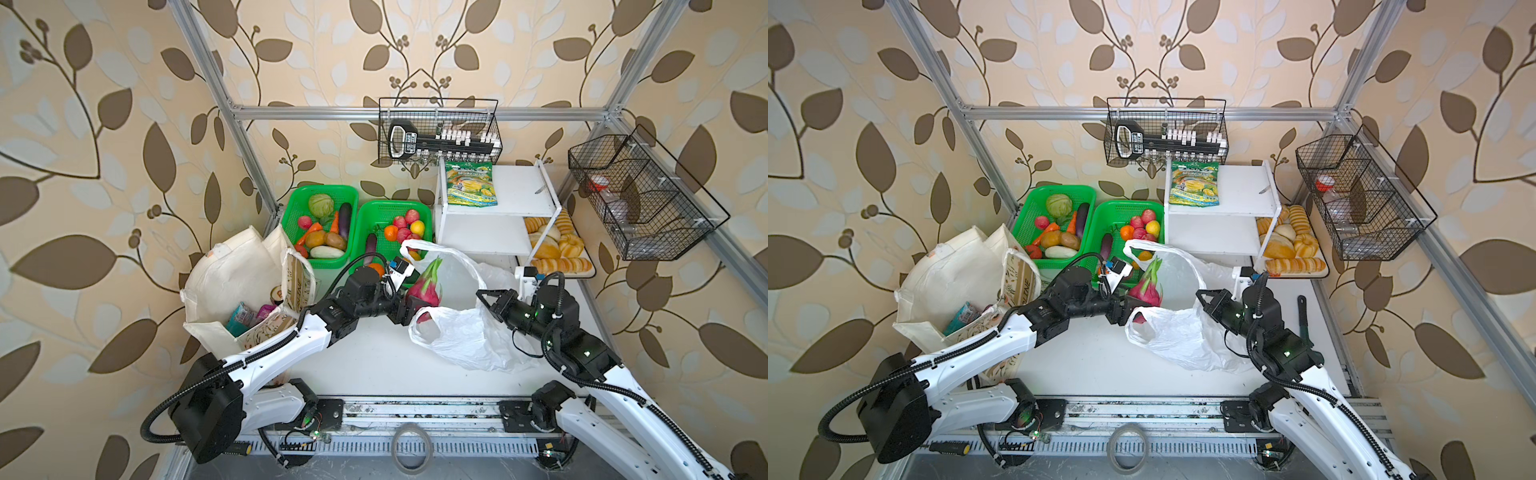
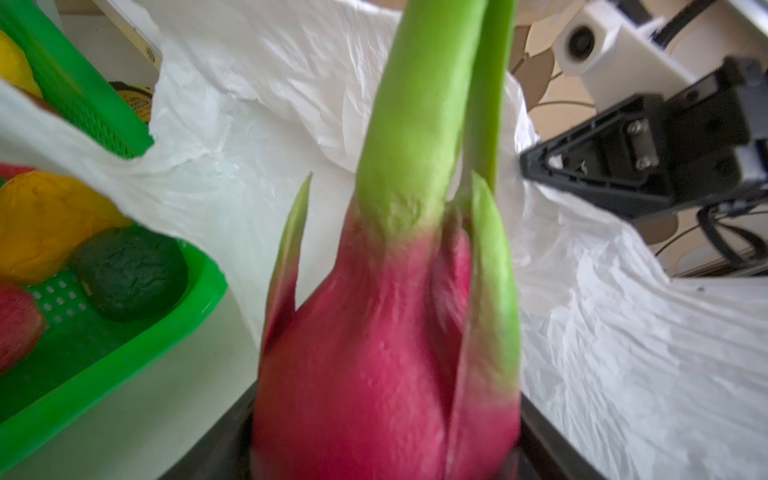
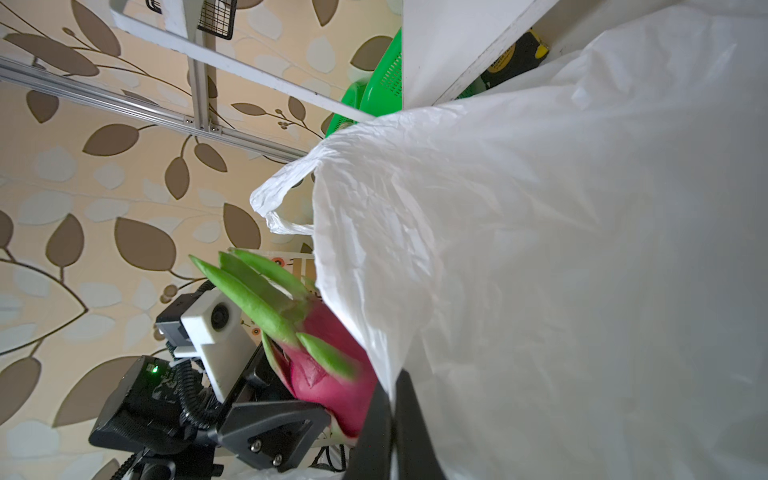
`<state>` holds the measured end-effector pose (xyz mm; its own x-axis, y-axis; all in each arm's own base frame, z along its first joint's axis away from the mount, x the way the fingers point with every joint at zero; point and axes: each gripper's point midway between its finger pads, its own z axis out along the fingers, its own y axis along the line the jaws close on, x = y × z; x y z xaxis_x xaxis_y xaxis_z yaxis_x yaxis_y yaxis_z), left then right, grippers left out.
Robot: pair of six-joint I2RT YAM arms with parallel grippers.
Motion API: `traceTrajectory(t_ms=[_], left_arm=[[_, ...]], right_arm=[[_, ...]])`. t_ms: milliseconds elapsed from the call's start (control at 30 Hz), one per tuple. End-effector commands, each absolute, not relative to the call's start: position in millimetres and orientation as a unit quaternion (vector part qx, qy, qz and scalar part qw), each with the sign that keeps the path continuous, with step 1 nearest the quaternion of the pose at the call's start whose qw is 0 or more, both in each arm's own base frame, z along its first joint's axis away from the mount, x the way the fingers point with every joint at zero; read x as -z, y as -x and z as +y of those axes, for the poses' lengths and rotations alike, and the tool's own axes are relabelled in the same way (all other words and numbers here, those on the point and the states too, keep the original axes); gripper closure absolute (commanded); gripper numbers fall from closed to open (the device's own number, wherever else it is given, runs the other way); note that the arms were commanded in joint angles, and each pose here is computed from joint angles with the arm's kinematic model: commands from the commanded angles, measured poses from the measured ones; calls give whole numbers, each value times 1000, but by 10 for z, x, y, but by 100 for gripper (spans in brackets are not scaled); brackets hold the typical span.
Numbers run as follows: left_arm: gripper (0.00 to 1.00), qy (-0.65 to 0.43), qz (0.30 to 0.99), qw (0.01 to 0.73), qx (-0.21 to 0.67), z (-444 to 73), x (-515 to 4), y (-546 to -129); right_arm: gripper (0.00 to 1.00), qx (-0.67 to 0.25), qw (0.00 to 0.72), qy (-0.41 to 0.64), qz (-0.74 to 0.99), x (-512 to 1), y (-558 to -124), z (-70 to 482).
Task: Place the mixed food into the grocery bags and tie them
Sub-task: 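Carry the dragon fruit with the left gripper into the held plastic bag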
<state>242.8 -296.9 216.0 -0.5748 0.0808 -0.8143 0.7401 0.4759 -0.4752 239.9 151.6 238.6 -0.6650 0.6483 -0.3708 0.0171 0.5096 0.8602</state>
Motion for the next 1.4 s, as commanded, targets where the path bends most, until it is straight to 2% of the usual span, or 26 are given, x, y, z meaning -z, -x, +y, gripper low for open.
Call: traceTrajectory(t_ms=[0, 233, 400, 567, 700, 1033, 1167, 1367], left_arm=[[39, -253, 713, 406, 512, -3176, -2697, -2465], [39, -271, 745, 338, 507, -3330, -2304, -2379], [38, -266, 760, 333, 490, -3328, -2053, -2344], [36, -256, 797, 280, 471, -3351, -1768, -2310], [37, -284, 810, 270, 436, -3350, -1587, -2243], [35, -254, 835, 236, 427, -3566, -1638, -2387], [32, -234, 861, 246, 378, -3590, -1594, -2448], [30, -175, 888, 214, 368, -3698, -1603, -2474]], right_arm=[[100, -473, 345, -211, 782, -2420, -2383, 1560], [100, -506, 337, -223, 762, -2454, -2394, 1603], [100, -519, 335, -244, 748, -2494, -2423, 1582], [100, -531, 336, -252, 736, -2546, -2444, 1584], [100, -535, 341, -252, 731, -2590, -2459, 1584], [100, -534, 344, -240, 734, -2637, -2440, 1595], [100, -539, 347, -243, 728, -2676, -2434, 1584], [100, -543, 352, -261, 716, -2673, -2429, 1527]])
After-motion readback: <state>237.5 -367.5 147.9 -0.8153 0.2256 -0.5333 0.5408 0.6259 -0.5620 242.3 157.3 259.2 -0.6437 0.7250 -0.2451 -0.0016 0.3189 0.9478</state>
